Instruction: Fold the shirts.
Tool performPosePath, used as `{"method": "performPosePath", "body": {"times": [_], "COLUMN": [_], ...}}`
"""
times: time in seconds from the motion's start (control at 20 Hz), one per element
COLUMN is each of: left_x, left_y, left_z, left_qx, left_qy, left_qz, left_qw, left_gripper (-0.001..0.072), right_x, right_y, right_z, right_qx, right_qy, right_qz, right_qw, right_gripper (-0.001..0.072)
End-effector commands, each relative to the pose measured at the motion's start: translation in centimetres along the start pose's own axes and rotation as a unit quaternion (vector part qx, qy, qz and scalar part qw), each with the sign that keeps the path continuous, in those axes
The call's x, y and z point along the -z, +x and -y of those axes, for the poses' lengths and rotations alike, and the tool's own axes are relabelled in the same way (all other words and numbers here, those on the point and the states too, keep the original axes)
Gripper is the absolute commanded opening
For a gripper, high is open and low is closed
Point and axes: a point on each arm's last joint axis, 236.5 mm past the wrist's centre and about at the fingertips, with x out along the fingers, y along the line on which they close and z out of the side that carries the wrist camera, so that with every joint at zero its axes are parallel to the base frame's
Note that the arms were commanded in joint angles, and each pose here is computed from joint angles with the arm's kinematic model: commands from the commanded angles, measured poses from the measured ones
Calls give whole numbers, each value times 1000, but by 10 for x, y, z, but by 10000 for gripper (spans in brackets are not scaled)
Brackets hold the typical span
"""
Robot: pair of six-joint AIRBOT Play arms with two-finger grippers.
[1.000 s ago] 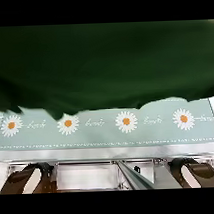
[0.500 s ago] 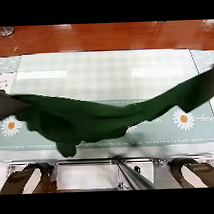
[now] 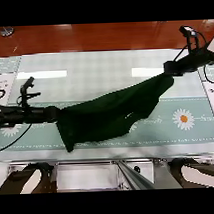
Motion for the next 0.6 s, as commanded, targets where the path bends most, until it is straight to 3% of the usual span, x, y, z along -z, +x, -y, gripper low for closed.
{"method": "performPosePath", "body": {"times": [0.0, 0.2, 0.4, 0.45, 0.55], "left_x": [-27, -53, -37, -36, -47], "left_y": [23, 33, 55, 57, 49], "left_z": [-33, -63, -83, -85, -86], "left_qx": [-42, -76, -79, -79, -79], "left_qy": [3, -23, -58, -63, -66], "left_qz": [60, 99, 49, 43, 57], "left_qw": [997, 992, 994, 994, 993], "left_gripper": [23, 24, 24, 53, 282], "right_x": [-36, -4, 21, 20, 20], "right_y": [27, 58, 76, 75, 74], "right_z": [1, 3, -5, -7, -9], "right_qx": [-15, -19, -26, -28, -30], "right_qy": [44, 44, 17, 15, 12], "right_qz": [63, -18, -75, -73, -74], "right_qw": [997, 999, 997, 997, 997], "right_gripper": [40, 40, 40, 40, 40]}}
